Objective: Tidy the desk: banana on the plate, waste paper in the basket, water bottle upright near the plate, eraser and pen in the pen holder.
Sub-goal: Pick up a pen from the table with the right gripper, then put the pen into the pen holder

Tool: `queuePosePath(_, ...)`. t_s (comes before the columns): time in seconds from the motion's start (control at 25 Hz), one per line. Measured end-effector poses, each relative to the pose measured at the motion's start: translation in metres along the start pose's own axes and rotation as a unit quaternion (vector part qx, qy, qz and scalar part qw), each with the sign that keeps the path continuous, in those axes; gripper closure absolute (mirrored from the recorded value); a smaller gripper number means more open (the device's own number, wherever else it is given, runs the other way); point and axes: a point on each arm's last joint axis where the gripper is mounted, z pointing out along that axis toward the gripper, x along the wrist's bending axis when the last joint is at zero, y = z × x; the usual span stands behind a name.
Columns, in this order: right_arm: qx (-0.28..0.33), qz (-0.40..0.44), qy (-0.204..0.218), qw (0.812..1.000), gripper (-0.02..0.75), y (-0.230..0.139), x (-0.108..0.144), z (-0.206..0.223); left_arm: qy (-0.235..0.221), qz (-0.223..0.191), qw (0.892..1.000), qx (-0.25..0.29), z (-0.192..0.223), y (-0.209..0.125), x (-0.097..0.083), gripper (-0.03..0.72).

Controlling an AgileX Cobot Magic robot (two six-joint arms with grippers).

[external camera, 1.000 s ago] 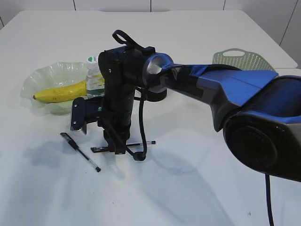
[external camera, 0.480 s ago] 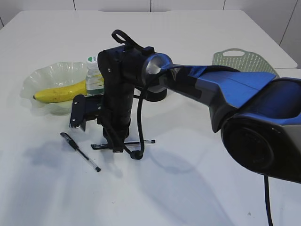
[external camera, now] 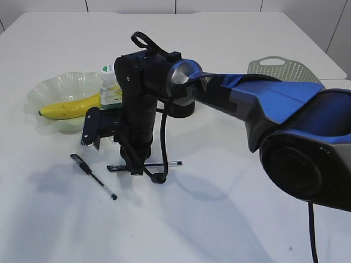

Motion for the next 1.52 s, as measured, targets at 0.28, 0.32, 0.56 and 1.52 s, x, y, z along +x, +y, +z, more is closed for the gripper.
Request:
queuePosePath(0.28,-0.012,0.005,-0.012,1.000,0.685,0.003,-0.001,-0.018,0.000,0.000,1.000,0.000,0.000,0.000,0.000,0.300)
queuePosePath(0.32,-0.016,0.007,-0.013,1.000,0.685,0.004,0.000,-0.021,0.000,0.000,1.000,0.000,0.000,0.000,0.000,0.300)
queuePosePath(0.56,-0.032,0.020,-0.021,0.999,0.685,0.007,0.001,-0.040,0.000,0.000,1.000,0.001,0.000,0.000,0.000,0.300)
queuePosePath(1.52,-0.034,0.102,-0.110,0.988,0.688,-0.061,-0.025,-0.141,0.000,0.000,1.000,0.002,0.000,0.000,0.000,0.301)
